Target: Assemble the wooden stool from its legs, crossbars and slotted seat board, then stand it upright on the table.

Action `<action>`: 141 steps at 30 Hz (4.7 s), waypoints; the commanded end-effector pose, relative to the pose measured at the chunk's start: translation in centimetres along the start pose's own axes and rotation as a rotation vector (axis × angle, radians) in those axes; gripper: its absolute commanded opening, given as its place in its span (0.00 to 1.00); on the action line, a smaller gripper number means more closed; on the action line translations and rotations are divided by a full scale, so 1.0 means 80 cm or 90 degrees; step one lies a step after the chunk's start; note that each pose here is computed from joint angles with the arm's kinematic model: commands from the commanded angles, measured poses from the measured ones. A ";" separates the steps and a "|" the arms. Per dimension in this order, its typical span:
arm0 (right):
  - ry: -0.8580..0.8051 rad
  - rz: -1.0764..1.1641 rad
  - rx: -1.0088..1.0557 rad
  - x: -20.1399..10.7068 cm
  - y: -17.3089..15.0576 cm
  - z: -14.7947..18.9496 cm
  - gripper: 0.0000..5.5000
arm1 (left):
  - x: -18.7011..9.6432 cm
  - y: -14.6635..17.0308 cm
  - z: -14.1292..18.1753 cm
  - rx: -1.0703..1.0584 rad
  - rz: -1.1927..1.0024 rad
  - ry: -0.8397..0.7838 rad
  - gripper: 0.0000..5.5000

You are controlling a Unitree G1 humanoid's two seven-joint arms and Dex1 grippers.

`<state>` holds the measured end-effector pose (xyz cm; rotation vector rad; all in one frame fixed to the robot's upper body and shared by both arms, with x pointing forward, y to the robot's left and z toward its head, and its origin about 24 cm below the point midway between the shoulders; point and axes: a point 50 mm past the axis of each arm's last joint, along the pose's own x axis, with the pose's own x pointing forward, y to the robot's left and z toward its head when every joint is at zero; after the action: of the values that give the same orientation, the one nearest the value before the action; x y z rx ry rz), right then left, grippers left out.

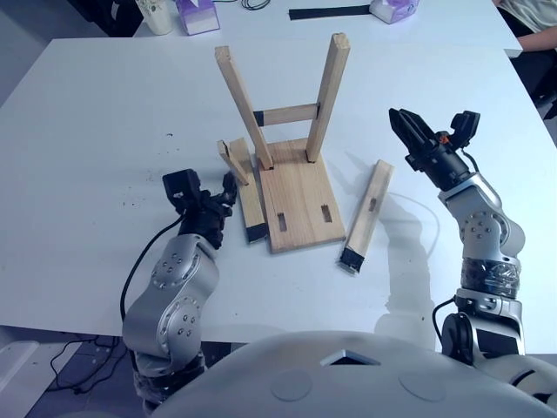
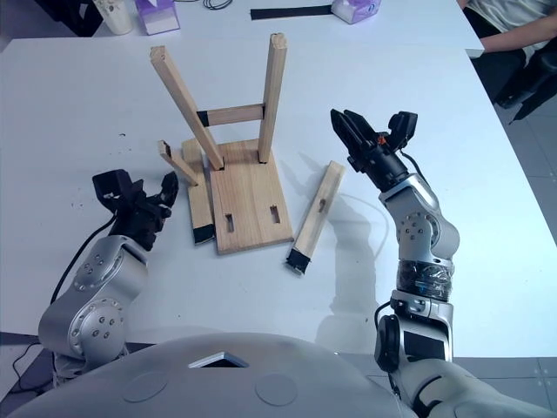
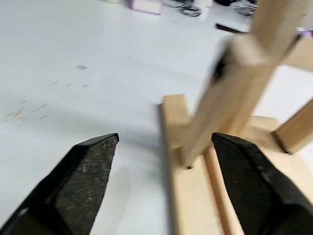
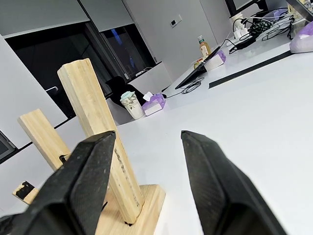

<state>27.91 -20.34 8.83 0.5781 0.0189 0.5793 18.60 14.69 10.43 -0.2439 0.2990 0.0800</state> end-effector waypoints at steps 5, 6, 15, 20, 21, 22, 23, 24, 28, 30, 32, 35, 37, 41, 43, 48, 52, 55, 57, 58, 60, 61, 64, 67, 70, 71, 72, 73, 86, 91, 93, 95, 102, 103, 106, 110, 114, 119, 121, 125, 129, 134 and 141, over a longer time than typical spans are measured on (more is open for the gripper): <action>0.022 0.004 0.005 0.003 0.003 0.003 0.45 | 0.010 -0.009 -0.020 0.041 0.048 0.094 0.70; 0.023 0.004 0.006 0.003 0.003 0.003 0.45 | 0.010 -0.010 -0.023 0.037 0.049 0.104 0.70; 0.019 0.008 0.012 0.010 0.008 -0.006 0.45 | 0.022 -0.013 -0.033 0.035 0.022 0.149 0.70; 0.005 0.001 0.015 0.013 0.008 -0.009 0.45 | 0.031 -0.016 -0.032 0.056 -0.009 0.157 0.70; 0.005 0.001 0.015 0.015 0.008 -0.010 0.45 | 0.032 -0.017 -0.032 0.057 -0.014 0.159 0.70; 0.006 0.001 0.015 0.016 0.008 -0.012 0.45 | 0.033 -0.018 -0.032 0.059 -0.017 0.162 0.70; 0.006 0.001 0.016 0.017 0.009 -0.014 0.45 | 0.034 -0.019 -0.032 0.063 -0.021 0.165 0.70; 0.008 0.003 0.017 0.019 0.010 -0.016 0.45 | 0.034 -0.019 -0.033 0.067 -0.022 0.170 0.70; 0.015 0.005 0.016 0.019 0.010 -0.019 0.45 | 0.031 -0.014 -0.042 0.083 -0.004 0.199 0.70; 0.013 -0.004 0.017 0.017 0.008 -0.019 0.45 | 0.030 -0.013 -0.044 0.093 -0.003 0.208 0.70; 0.005 -0.010 0.025 0.015 0.007 -0.018 0.45 | 0.028 -0.012 -0.047 0.106 -0.003 0.222 0.70; -0.008 -0.011 0.036 0.016 0.009 -0.017 0.45 | 0.024 -0.008 -0.052 0.123 -0.001 0.245 0.70; -0.012 -0.013 0.041 0.016 0.011 -0.018 0.45 | 0.024 -0.005 -0.054 0.131 0.001 0.256 0.70; -0.015 -0.022 0.045 0.011 0.012 -0.023 0.45 | 0.024 -0.001 -0.055 0.143 -0.001 0.269 0.70; -0.018 -0.027 0.046 0.010 0.012 -0.025 0.45 | 0.025 0.001 -0.055 0.157 -0.005 0.275 0.70; -0.035 -0.048 0.051 0.003 0.014 -0.032 0.45 | 0.017 0.032 -0.058 0.208 0.000 0.315 0.66; -0.054 -0.059 0.055 0.001 0.018 -0.037 0.45 | 0.017 0.048 -0.056 0.227 -0.015 0.330 0.59; -0.075 -0.059 0.057 0.002 0.022 -0.035 0.45 | 0.014 0.057 -0.059 0.238 -0.044 0.356 0.50; -0.088 -0.061 0.055 0.003 0.024 -0.033 0.45 | 0.014 0.063 -0.062 0.248 -0.062 0.371 0.44; -0.093 -0.064 0.054 0.003 0.025 -0.032 0.45 | 0.015 0.067 -0.063 0.247 -0.065 0.380 0.42; -0.103 -0.072 0.055 0.003 0.025 -0.032 0.45 | 0.016 0.072 -0.067 0.216 -0.070 0.405 0.37; -0.112 -0.076 0.056 0.003 0.025 -0.032 0.45 | 0.016 0.074 -0.070 0.201 -0.077 0.418 0.37; -0.139 -0.115 0.064 0.005 0.020 -0.032 0.45 | 0.018 0.081 -0.072 0.180 -0.088 0.443 0.37; -0.141 -0.215 0.052 0.008 0.009 -0.030 0.45 | 0.022 0.084 -0.064 0.193 -0.111 0.438 0.37; -0.156 -0.259 0.026 0.008 0.010 -0.020 0.45 | 0.023 0.089 -0.054 0.189 -0.095 0.402 0.37; -0.163 -0.265 0.005 0.010 0.009 -0.013 0.45 | 0.027 0.094 -0.045 0.168 -0.067 0.372 0.37; -0.166 -0.285 -0.017 0.013 0.005 -0.003 0.45 | 0.034 0.103 -0.031 0.146 -0.025 0.326 0.37; -0.170 -0.308 -0.047 0.017 0.000 0.006 0.45 | 0.043 0.113 -0.016 0.122 0.018 0.274 0.37; -0.156 -0.108 -0.211 0.130 0.028 0.149 0.45 | 0.069 0.095 0.236 -0.071 -0.026 -0.399 0.37; -0.153 0.114 -0.209 0.148 0.099 0.211 0.45 | 0.043 0.012 0.277 0.011 -0.329 -0.481 0.37; -0.140 0.204 -0.214 0.149 0.128 0.224 0.45 | 0.040 -0.011 0.269 0.044 -0.419 -0.452 0.37; -0.123 0.271 -0.211 0.147 0.150 0.233 0.45 | 0.036 -0.027 0.256 0.075 -0.500 -0.419 0.37; -0.029 0.450 -0.212 0.136 0.196 0.241 0.45 | 0.030 -0.047 0.230 0.151 -0.705 -0.343 0.37; -0.002 0.466 -0.207 0.134 0.195 0.236 0.45 | 0.031 -0.047 0.229 0.154 -0.722 -0.337 0.37; 0.045 0.510 -0.180 0.128 0.188 0.229 0.45 | 0.028 -0.042 0.223 0.166 -0.779 -0.321 0.37; 0.093 0.601 -0.145 0.117 0.190 0.233 0.45 | 0.017 -0.041 0.206 0.181 -0.840 -0.296 0.37; 0.123 0.686 -0.114 0.106 0.195 0.240 0.50 | 0.013 -0.040 0.203 0.165 -0.885 -0.289 0.37; 0.149 0.743 -0.096 0.098 0.201 0.245 0.64 | 0.006 -0.040 0.195 0.154 -0.946 -0.257 0.37; 0.159 0.756 -0.098 0.095 0.206 0.244 0.66 | 0.004 -0.042 0.191 0.139 -0.965 -0.243 0.37; 0.151 0.768 -0.104 0.095 0.212 0.244 0.66 | 0.002 -0.047 0.180 0.130 -0.983 -0.214 0.37; 0.148 0.788 -0.106 0.095 0.221 0.247 0.66 | 0.003 -0.047 0.169 0.125 -0.982 -0.189 0.37; 0.163 0.804 -0.113 0.099 0.226 0.246 0.66 | 0.003 -0.044 0.168 0.129 -0.973 -0.188 0.37; 0.185 0.806 -0.114 0.102 0.228 0.248 0.50 | 0.004 -0.042 0.165 0.146 -0.960 -0.184 0.37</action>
<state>29.38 -13.96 35.04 0.3137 -0.1240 1.8491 23.09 14.66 23.43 -0.2080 -0.2287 -1.4036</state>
